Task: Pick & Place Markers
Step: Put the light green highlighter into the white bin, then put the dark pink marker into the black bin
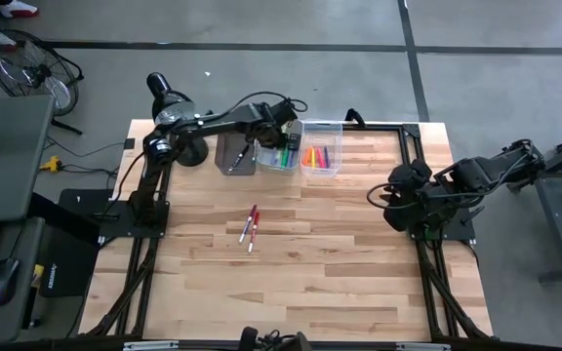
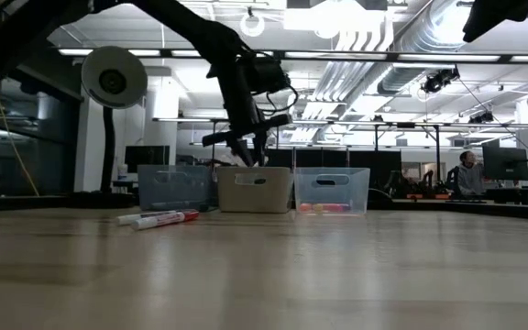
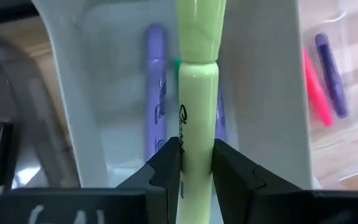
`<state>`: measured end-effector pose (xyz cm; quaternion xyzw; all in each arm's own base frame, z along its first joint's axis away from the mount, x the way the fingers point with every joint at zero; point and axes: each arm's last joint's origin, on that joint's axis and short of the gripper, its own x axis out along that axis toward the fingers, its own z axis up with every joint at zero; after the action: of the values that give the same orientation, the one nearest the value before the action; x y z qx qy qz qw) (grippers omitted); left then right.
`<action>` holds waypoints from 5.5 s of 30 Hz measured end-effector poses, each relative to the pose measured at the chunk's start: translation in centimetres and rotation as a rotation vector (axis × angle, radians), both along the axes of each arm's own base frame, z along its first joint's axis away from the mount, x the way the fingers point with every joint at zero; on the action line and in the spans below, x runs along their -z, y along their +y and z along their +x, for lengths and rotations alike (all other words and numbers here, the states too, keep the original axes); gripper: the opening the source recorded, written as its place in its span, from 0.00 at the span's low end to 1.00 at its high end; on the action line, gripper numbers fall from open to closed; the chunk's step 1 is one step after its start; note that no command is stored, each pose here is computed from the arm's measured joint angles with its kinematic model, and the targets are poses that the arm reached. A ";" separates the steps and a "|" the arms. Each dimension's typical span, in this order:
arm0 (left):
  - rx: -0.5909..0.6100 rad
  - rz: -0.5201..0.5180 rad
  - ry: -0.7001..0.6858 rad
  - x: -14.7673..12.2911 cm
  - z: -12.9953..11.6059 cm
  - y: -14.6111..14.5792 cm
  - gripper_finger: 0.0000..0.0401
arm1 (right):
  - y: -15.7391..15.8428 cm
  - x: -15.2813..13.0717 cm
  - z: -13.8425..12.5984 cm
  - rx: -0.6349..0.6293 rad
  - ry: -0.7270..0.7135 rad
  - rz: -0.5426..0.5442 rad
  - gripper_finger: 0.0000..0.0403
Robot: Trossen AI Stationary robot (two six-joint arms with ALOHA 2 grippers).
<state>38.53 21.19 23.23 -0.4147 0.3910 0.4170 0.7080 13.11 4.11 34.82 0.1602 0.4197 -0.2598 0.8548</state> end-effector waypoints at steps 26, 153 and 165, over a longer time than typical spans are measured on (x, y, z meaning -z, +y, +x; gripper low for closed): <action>0.074 -0.031 -0.024 -0.2 0.1 -0.2 0.35 | -0.1 -0.1 0.0 0.017 -0.016 -0.026 0.26; 0.185 -0.324 0.304 9.4 -7.1 -23.6 0.33 | 0.5 -0.4 0.9 -0.144 -0.044 0.007 0.26; 0.178 -0.349 0.295 9.5 -7.0 -23.7 0.12 | 0.5 -0.4 0.9 -0.151 -0.042 0.003 0.26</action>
<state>31.55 -2.53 13.71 -0.4293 0.5912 0.3354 0.5947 14.01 4.65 35.21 0.1348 0.4131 -0.1907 0.8802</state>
